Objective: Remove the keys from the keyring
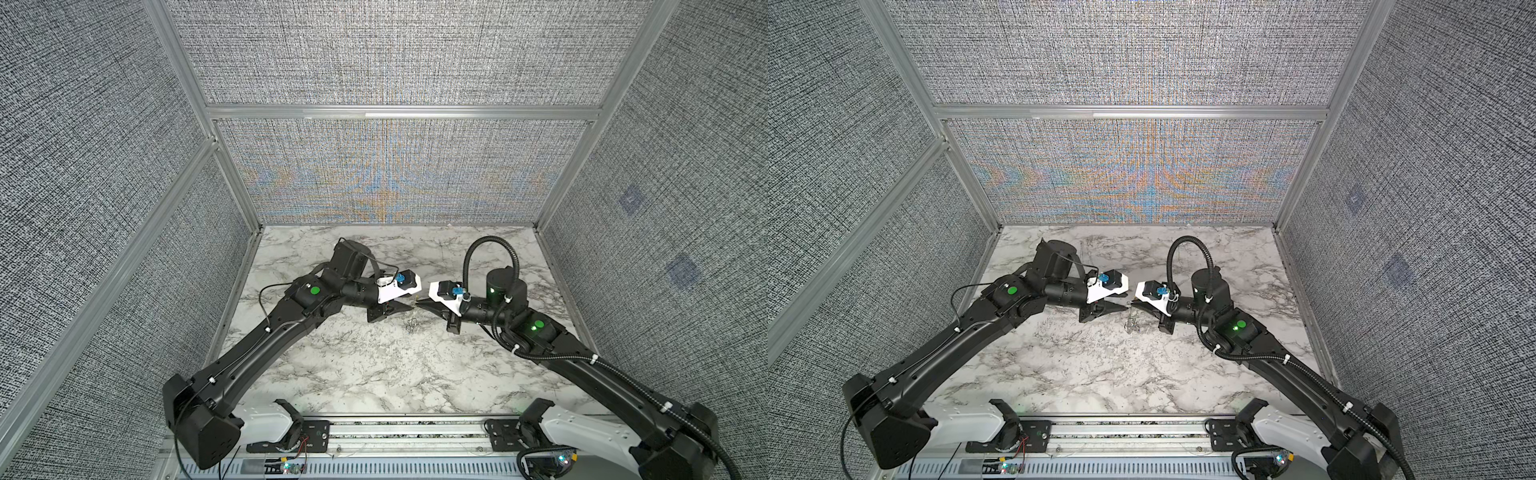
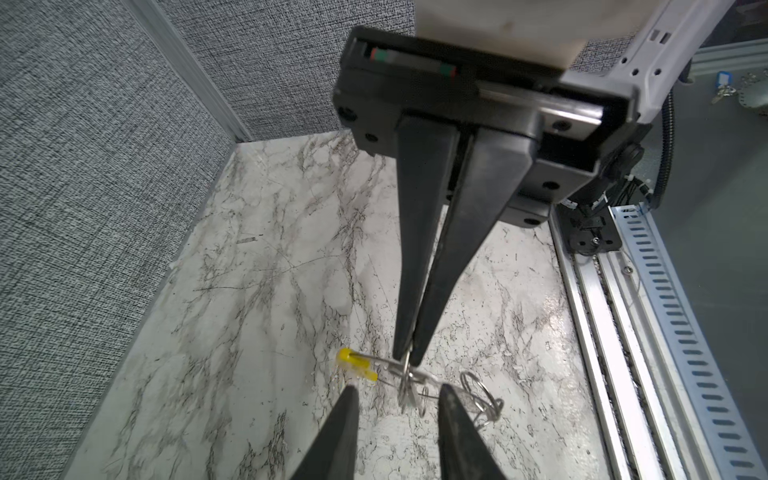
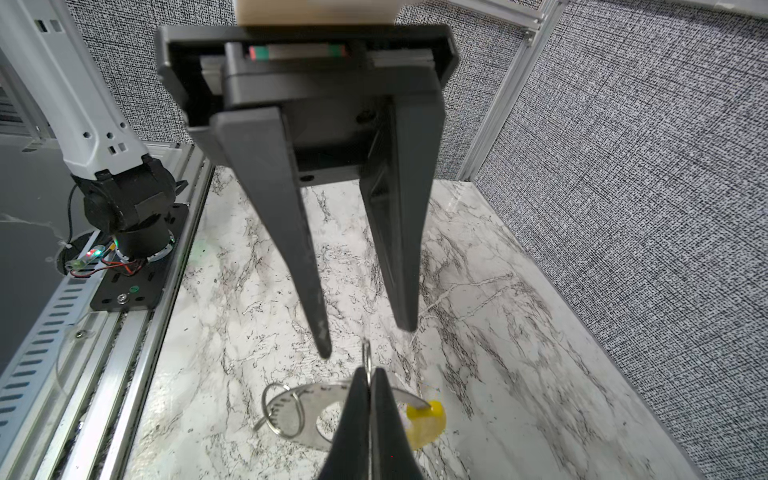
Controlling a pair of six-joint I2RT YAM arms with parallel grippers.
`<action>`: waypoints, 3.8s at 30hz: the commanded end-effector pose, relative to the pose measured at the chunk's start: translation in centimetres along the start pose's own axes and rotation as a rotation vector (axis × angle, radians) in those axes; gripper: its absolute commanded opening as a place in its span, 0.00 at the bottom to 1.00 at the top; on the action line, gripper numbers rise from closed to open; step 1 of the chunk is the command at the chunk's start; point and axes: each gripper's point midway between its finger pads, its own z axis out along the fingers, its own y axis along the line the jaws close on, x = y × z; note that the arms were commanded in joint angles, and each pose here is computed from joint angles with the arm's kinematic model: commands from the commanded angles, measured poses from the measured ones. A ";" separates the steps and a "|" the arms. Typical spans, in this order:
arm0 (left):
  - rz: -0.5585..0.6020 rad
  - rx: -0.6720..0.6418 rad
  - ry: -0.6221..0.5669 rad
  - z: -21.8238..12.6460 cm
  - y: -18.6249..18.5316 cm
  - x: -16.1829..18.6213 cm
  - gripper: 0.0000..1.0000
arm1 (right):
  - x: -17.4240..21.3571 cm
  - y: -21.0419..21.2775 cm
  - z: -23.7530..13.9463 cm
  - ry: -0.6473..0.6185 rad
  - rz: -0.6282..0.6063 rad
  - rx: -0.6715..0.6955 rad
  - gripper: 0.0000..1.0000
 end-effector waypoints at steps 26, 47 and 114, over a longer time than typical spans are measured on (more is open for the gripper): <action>-0.045 -0.323 -0.374 -0.2 0.4 1.2 0.42 | -4.0 -1.6 0.2 -0.158 0.143 0.118 0.00; -0.032 -0.547 -0.469 -1.3 1.6 3.2 0.49 | -3.6 -3.1 0.0 0.083 0.360 0.229 0.00; -0.071 -0.419 -0.674 2.0 -0.5 1.8 0.09 | -2.5 -1.1 0.9 0.284 0.486 0.127 0.00</action>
